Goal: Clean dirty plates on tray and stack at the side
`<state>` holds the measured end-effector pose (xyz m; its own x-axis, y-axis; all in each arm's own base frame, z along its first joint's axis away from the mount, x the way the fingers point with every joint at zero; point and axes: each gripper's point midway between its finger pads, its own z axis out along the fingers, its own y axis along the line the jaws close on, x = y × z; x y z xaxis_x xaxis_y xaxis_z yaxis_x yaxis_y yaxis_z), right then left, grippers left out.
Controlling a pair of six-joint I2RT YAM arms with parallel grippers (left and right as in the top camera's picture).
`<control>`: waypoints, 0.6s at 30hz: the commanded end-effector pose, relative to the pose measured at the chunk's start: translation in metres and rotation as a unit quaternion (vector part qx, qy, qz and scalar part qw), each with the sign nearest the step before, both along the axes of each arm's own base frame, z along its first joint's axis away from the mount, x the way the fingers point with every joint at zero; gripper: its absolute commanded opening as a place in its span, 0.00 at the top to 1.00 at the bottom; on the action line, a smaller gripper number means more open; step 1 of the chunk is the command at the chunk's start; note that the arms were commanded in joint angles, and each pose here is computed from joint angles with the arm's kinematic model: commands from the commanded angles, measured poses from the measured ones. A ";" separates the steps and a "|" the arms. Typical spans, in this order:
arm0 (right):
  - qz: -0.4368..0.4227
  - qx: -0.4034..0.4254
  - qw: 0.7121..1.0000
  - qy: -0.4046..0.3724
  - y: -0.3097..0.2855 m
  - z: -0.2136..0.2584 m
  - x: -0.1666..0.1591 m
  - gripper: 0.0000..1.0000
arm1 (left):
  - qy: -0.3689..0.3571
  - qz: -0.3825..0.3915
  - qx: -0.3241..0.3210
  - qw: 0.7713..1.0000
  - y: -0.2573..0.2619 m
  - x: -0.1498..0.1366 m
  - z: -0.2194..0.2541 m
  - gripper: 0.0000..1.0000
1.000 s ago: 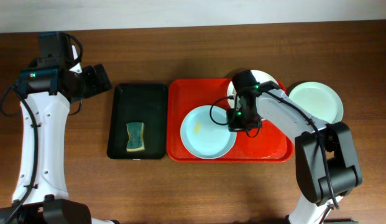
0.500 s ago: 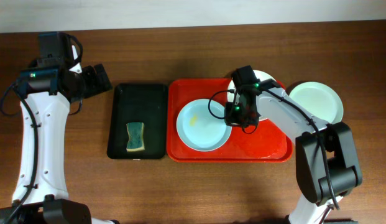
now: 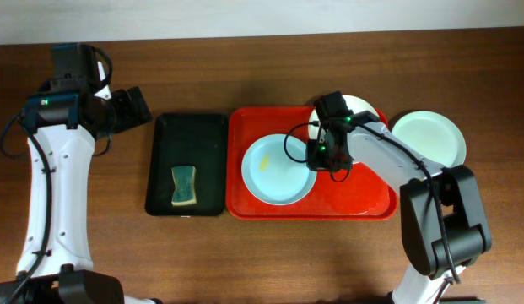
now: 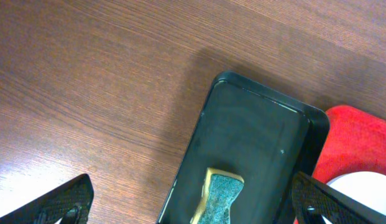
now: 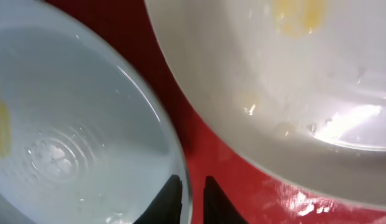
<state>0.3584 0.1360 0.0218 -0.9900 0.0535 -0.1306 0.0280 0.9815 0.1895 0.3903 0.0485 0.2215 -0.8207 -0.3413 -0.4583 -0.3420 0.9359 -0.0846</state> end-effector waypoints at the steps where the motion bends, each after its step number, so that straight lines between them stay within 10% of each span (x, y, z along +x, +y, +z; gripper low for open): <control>1: 0.003 -0.008 1.000 -0.002 -0.003 -0.003 0.000 0.85 | -0.004 0.007 0.000 1.000 0.002 0.001 0.002 0.01; 18: 0.004 -0.006 1.000 0.001 -0.003 -0.011 -0.004 0.96 | -0.004 0.007 0.000 1.000 0.002 0.001 0.002 0.01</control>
